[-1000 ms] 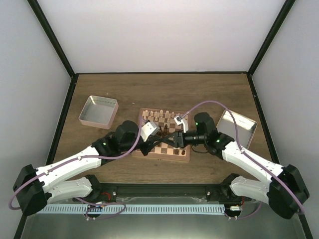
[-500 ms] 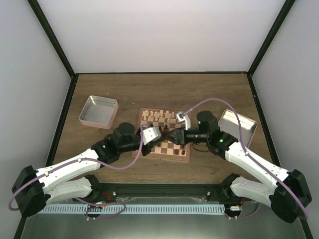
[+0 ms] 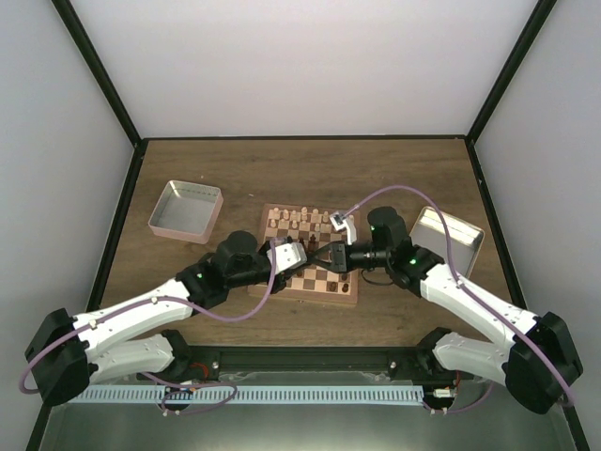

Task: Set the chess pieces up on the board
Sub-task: Place the chess piece on the chessboard.

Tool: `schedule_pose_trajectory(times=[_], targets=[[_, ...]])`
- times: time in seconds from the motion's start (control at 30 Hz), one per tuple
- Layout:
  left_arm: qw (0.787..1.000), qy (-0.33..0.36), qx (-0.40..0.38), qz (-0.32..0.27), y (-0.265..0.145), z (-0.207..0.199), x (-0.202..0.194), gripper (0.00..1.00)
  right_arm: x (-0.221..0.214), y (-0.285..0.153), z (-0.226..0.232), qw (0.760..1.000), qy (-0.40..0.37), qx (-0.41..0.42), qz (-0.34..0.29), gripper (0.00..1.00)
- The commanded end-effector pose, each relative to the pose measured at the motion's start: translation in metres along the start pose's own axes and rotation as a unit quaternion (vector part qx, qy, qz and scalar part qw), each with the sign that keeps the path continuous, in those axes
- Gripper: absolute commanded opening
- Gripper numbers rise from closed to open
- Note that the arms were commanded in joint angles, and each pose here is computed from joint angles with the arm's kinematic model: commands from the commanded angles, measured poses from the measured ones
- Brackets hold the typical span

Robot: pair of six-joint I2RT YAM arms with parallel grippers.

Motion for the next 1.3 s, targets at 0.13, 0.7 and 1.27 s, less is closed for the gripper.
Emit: schedule_pose_trajectory(times=[0.13, 0.7, 1.27], targets=[[0.997, -0.033, 0.057, -0.028, -0.004, 0.016, 0.014, 0.43, 0.014, -0.004, 0.0, 0.999, -0.008, -0.026, -0.017, 0.08], [0.896, -0.224, 0.337, -0.184, -0.155, 0.079, 0.054, 0.72, 0.001, 0.018, -0.083, 0.945, -0.049, -0.323, 0.033, 0.08], [0.882, -0.229, 0.343, -0.226, -0.179, 0.077, 0.059, 0.76, -0.039, 0.064, -0.109, 0.897, -0.074, -0.416, 0.131, 0.08]])
Point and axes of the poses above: each gripper's point midway between its finger pads, its own y axis out along the fingers, its own z axis along the line the jaws close on, x = y × z, the point moved 2 cm from there along -y, back along the fingers, and after that the axes turned 9 degrees about -y, right-handed, at the moved point
